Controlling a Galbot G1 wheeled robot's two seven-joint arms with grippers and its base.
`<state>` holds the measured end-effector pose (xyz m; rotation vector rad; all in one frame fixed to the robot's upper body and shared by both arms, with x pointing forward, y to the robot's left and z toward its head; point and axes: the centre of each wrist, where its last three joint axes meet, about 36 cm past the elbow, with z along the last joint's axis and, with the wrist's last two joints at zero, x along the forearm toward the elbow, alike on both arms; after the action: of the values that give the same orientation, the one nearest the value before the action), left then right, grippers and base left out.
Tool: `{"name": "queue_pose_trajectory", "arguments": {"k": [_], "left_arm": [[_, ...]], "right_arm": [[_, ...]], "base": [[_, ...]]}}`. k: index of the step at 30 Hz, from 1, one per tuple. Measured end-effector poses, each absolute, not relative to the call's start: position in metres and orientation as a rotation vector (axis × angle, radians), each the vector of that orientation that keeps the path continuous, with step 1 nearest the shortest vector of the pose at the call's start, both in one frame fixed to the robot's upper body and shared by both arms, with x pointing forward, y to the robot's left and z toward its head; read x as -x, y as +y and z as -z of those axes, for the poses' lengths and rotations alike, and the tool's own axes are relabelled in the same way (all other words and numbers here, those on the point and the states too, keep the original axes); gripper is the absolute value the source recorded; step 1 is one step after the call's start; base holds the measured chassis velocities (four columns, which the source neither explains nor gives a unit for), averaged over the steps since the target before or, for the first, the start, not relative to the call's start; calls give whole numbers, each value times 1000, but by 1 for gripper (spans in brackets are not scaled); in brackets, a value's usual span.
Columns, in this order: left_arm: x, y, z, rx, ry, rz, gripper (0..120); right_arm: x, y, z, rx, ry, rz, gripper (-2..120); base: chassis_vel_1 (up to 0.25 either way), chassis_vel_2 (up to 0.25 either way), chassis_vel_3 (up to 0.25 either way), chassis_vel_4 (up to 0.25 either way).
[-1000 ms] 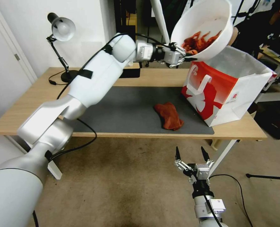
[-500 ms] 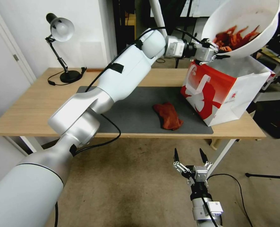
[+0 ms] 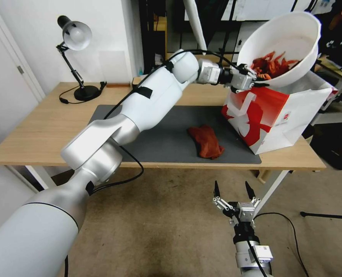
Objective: Sweep shrimp from table into container with towel, then put container into takeout bag.
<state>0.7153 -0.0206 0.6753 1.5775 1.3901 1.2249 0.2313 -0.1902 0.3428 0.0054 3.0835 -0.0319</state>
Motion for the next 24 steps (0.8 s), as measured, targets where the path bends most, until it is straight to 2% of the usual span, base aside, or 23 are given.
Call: {"name": "queue_pose_trajectory", "arguments": {"k": [3,5,7,9,12,15,17,18,20,21,24], "left_arm": [[-711,-26,-674,-1574,1391,-1225,3],[-708,-30,-673,-1568,1395,-1215,13],[-707,-31,-672,-1566,1397,-1212,16],[-706,-33,-671,-1559,1403,-1201,28],[-705,-34,-671,-1555,1402,-1195,34],[-703,-36,-672,-1550,1401,-1188,50],[-703,-36,-672,-1549,1402,-1187,52],[-703,-36,-673,-1547,1404,-1186,59],[-701,-38,-675,-1540,1410,-1180,68],[-701,-38,-675,-1540,1410,-1180,68],[-700,-39,-676,-1537,1462,-1128,83]], "right_arm": [[-232,-191,-343,-6,3083,34,100],[-232,-191,-343,-7,3084,35,100],[-232,-191,-343,-7,3084,35,100],[-232,-191,-343,-8,3085,36,100],[-232,-191,-343,-10,3086,35,100],[-233,-191,-344,-9,3084,35,100],[-233,-191,-344,-8,3083,35,100],[-233,-191,-344,-7,3083,35,100],[-233,-190,-344,-6,3084,33,100],[-233,-190,-344,-6,3084,33,100],[-232,-189,-344,-3,3085,32,100]], "base": [[0,0,0,0],[0,0,0,0],[0,0,0,0],[0,0,0,0],[0,0,0,0],[0,0,0,0],[0,0,0,0],[0,0,0,0],[0,0,0,0],[0,0,0,0],[0,0,0,0]]}}
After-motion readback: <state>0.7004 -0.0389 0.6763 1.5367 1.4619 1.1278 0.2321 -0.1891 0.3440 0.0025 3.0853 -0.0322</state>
